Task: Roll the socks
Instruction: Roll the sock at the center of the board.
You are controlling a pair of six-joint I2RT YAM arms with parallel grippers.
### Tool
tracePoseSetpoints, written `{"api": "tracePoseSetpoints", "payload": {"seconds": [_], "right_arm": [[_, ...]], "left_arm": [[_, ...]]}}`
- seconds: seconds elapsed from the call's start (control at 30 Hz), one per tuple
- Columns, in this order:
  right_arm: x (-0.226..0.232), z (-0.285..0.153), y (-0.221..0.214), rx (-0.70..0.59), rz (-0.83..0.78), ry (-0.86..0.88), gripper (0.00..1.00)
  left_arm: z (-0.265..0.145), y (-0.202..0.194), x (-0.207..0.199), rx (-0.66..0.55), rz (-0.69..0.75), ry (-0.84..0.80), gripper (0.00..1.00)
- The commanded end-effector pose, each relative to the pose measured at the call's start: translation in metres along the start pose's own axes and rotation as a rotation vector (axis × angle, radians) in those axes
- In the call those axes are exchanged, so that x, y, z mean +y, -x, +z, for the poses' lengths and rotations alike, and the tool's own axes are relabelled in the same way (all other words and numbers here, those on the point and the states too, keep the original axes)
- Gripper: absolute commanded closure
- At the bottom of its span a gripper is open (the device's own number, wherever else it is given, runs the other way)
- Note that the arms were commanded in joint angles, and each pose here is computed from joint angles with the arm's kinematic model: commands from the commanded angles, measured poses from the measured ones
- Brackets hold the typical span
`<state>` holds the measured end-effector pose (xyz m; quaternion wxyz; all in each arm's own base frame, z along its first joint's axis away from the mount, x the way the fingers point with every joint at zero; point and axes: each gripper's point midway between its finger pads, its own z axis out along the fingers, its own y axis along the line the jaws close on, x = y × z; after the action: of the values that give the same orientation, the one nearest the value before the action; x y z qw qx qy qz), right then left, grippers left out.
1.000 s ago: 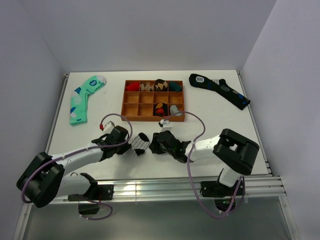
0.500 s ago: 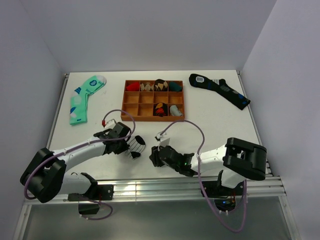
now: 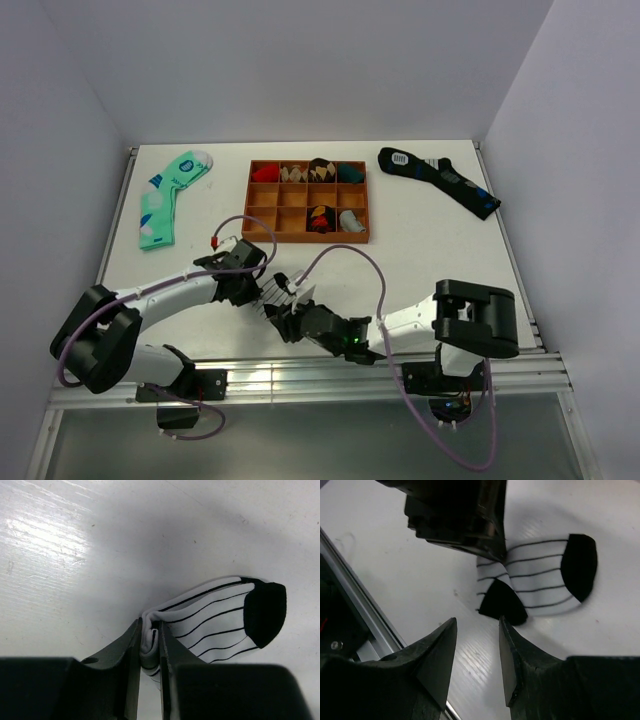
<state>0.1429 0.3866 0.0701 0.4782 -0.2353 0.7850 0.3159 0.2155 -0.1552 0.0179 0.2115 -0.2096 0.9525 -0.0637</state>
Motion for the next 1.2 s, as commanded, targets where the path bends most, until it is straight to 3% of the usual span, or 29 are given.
{"api": "tracePoseSetpoints", "payload": {"seconds": [0.0,0.4,1.17], "right_arm": [[0.017,0.016,0.026,-0.108,-0.010,0.009,0.53],[0.019,0.037,0.022,-0.119,-0.072,-0.025,0.51],[0.004,0.056,-0.017,-0.074,-0.030,-0.064,0.51]], "left_arm": [[-0.003,-0.003,-0.003,0.036,0.021,-0.002,1.00],[-0.001,-0.009,-0.004,0.061,0.024,-0.025,1.00],[0.002,-0.014,-0.007,0.096,0.008,-0.055,1.00]]}}
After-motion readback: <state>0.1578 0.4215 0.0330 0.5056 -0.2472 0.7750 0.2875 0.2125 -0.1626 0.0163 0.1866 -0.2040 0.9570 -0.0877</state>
